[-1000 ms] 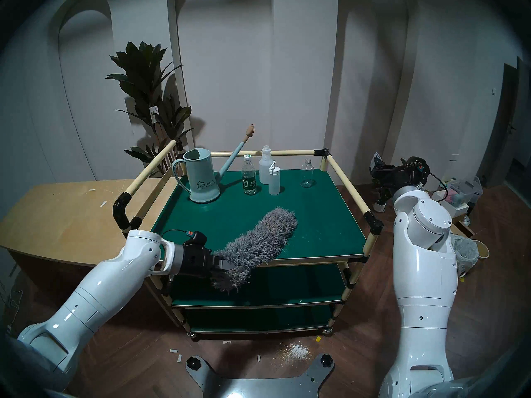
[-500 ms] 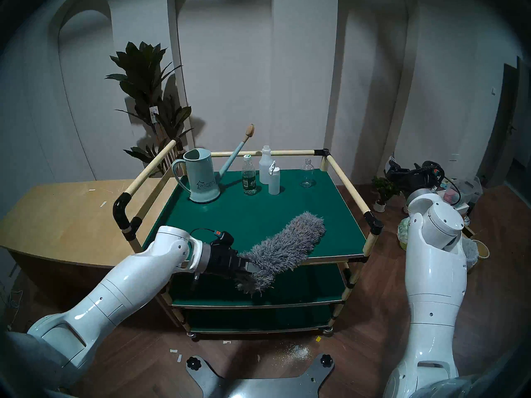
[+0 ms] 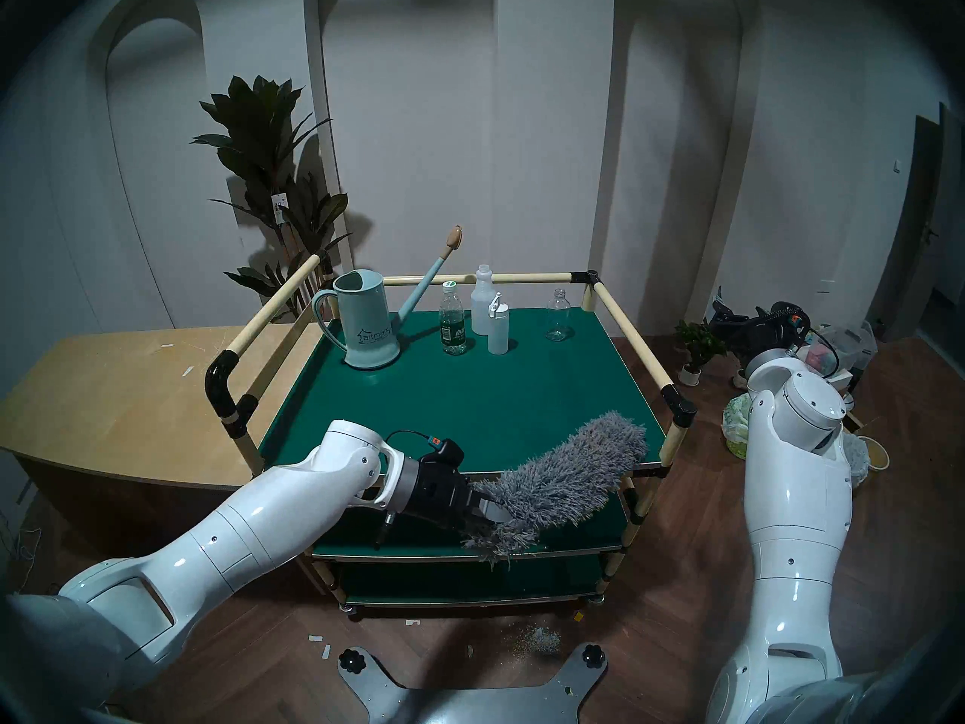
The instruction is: Dust the shelf with the duster
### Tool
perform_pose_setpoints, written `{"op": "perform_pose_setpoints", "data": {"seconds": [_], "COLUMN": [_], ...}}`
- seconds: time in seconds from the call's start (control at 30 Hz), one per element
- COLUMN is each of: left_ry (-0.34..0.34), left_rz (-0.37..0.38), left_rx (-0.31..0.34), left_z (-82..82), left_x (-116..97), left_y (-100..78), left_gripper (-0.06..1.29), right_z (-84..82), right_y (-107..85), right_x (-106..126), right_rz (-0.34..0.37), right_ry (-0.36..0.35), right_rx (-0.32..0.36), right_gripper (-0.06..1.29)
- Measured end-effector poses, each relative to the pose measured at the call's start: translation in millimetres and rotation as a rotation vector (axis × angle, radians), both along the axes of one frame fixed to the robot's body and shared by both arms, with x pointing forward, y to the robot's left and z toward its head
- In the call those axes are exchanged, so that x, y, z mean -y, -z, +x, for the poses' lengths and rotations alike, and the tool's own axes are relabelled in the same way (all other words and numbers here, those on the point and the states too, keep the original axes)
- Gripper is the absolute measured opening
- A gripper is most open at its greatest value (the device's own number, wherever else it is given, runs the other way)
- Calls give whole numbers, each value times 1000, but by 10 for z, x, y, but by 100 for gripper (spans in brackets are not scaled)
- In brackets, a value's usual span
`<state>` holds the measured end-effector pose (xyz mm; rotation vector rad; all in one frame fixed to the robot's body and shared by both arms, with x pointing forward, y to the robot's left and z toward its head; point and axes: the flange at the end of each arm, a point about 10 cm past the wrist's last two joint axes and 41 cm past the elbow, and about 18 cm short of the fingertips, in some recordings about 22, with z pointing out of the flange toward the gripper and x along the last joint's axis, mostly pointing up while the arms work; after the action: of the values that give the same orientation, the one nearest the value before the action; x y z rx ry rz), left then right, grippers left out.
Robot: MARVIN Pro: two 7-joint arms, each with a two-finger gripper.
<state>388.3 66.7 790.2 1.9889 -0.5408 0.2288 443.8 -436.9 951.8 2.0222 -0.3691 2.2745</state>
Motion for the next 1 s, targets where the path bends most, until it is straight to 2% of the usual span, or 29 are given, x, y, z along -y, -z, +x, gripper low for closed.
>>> {"op": "perform_pose_setpoints", "data": {"seconds": [0.23,0.47,0.73,1.0], "left_ry": [95,133,102,-12], "left_rz": [-28,-38,-51,6], "left_rx": [-69,-140,-202,-234], "left_z": [-280,-496,-621,-633], "left_x": [145,160,81,-247], "left_y": [125,278,410,573], "left_gripper": [-2,-2,-2,-2], "right_z": [105,177,214,287], "right_y": [134,204,233,211], "right_x": [-20,-21,-42,-159], "right_rz": [-26,-51,-80,-90], "right_ry": [-27,-43,-54,-82], "right_rx": [-33,-45,-46,-39], "right_gripper": [125,125,125,125]}}
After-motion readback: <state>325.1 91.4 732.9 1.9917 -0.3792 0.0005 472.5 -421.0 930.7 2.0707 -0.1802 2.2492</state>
